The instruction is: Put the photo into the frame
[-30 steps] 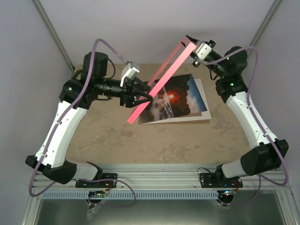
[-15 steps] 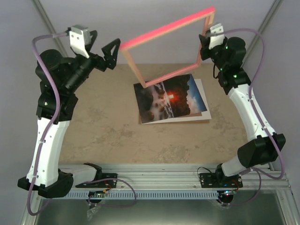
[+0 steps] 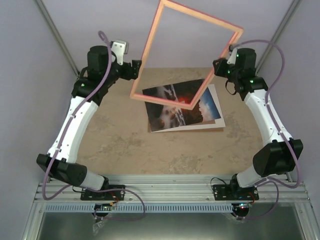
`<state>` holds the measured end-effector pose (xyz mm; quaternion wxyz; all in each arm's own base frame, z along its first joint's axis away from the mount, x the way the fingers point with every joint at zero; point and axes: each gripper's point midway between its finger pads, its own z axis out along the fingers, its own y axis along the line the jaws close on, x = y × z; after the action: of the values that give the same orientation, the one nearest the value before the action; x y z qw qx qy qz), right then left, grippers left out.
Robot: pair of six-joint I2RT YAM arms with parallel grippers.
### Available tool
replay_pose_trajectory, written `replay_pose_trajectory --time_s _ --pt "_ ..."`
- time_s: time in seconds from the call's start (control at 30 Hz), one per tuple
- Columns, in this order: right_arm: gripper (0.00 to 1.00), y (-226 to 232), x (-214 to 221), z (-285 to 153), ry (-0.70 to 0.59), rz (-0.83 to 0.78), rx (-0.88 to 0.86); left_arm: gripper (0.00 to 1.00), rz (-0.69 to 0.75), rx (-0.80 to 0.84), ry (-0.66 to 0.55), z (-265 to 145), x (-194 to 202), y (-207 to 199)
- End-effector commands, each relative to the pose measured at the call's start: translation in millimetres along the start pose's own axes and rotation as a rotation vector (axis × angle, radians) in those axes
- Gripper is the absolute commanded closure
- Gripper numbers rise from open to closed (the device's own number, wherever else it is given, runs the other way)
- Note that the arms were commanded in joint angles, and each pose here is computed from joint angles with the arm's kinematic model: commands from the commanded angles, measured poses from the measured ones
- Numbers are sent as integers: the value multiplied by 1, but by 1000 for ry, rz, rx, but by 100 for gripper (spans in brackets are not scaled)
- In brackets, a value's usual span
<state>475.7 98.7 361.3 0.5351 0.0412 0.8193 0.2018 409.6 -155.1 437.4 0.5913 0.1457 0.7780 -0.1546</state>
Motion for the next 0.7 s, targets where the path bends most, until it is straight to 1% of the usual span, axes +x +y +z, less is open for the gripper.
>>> replay_pose_trajectory --time_s 0.0,0.2,0.33,0.4,0.47,0.67 --pt "99 4 19 -9 66 181 -26 12 85 19 15 -11 1 -10" --pt "100 -8 53 4 174 221 9 13 211 71 16 -8 20 -42" --pt "99 -7 62 10 209 235 -7 16 239 14 69 10 36 -35" --pt "99 -7 65 11 219 243 -9 19 249 -41 98 23 41 -25" --pt "99 -8 69 12 229 249 -8 23 263 -85 100 31 37 -18" --pt "99 -12 87 13 270 263 2 38 326 -129 119 55 37 -12"
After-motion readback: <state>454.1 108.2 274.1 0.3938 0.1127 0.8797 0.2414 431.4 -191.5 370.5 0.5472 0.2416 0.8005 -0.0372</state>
